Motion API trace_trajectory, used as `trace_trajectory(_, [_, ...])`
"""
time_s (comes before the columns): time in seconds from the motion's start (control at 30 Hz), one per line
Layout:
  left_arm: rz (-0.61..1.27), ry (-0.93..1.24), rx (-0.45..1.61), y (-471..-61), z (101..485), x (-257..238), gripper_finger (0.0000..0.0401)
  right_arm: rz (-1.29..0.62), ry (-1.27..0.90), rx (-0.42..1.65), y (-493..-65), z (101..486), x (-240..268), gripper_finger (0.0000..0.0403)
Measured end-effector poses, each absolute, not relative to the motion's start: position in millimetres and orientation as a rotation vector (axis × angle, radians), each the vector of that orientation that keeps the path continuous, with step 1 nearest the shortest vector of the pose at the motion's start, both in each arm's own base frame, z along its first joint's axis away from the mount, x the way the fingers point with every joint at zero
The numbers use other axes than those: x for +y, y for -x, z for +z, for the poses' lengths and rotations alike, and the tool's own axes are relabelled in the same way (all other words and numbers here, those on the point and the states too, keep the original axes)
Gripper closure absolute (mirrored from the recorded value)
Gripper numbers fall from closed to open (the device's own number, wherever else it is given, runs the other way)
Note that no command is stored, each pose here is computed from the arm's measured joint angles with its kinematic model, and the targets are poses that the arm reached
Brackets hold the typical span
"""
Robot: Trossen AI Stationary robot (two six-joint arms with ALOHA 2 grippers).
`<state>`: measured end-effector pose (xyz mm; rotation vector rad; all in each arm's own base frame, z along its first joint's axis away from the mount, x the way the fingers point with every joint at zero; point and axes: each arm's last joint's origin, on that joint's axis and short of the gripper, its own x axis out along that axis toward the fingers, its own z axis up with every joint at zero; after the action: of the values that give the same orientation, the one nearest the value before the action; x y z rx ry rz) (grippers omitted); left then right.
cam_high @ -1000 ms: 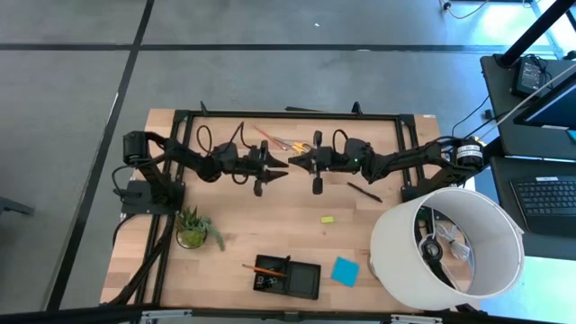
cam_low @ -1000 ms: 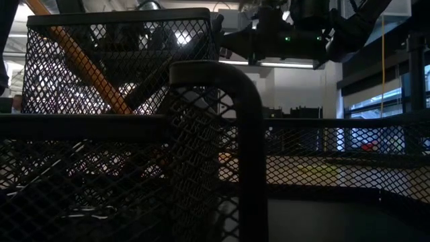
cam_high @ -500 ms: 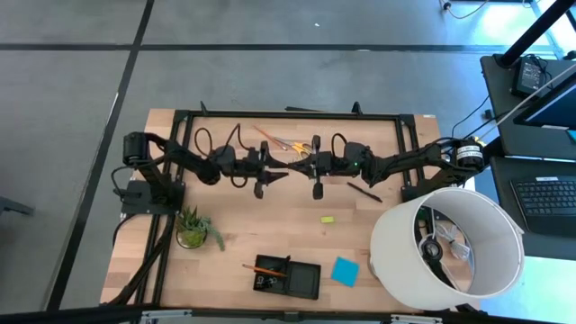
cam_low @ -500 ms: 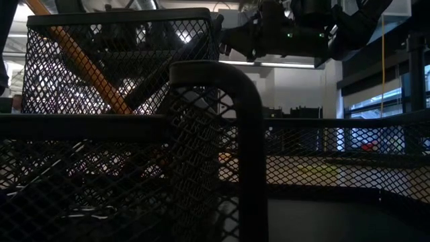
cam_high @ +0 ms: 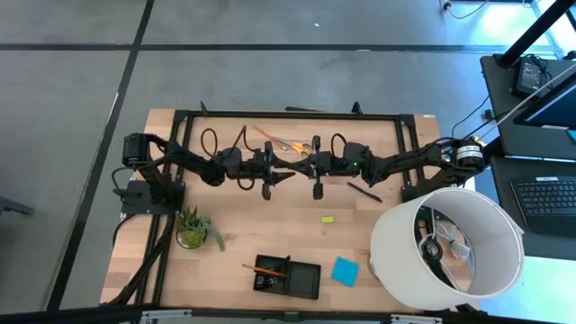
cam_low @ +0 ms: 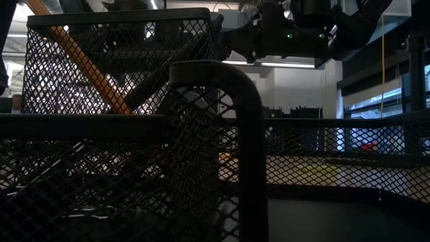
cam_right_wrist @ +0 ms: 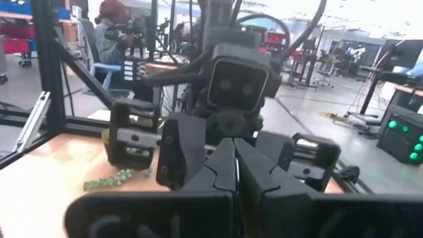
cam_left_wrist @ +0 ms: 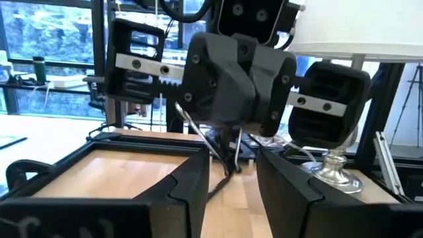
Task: Pick and place office supplies into organizer
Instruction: Put the black binder clip into the black desk organizer
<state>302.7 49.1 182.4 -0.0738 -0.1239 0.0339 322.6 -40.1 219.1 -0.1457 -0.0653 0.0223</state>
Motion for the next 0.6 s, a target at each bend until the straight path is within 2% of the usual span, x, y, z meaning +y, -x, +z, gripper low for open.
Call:
trace_trajectory(0.2, [0.037, 0.055, -0.135, -302.5, 183.5, 49.2, 0.0295, 0.025, 0.146, -0.063, -322.6, 218.9, -40.0, 0.0403])
trace_trajectory(0.53, [0.044, 0.009, -0.13, -302.2, 182.9, 49.4, 0.0383, 0.024, 0.157, -0.064, -322.6, 219.0, -40.0, 0.0402])
trace_trajectory(0.6, [0.046, 0.008, -0.13, -302.2, 182.9, 49.6, 0.0389, 0.024, 0.156, -0.064, -322.6, 219.0, -40.0, 0.0397])
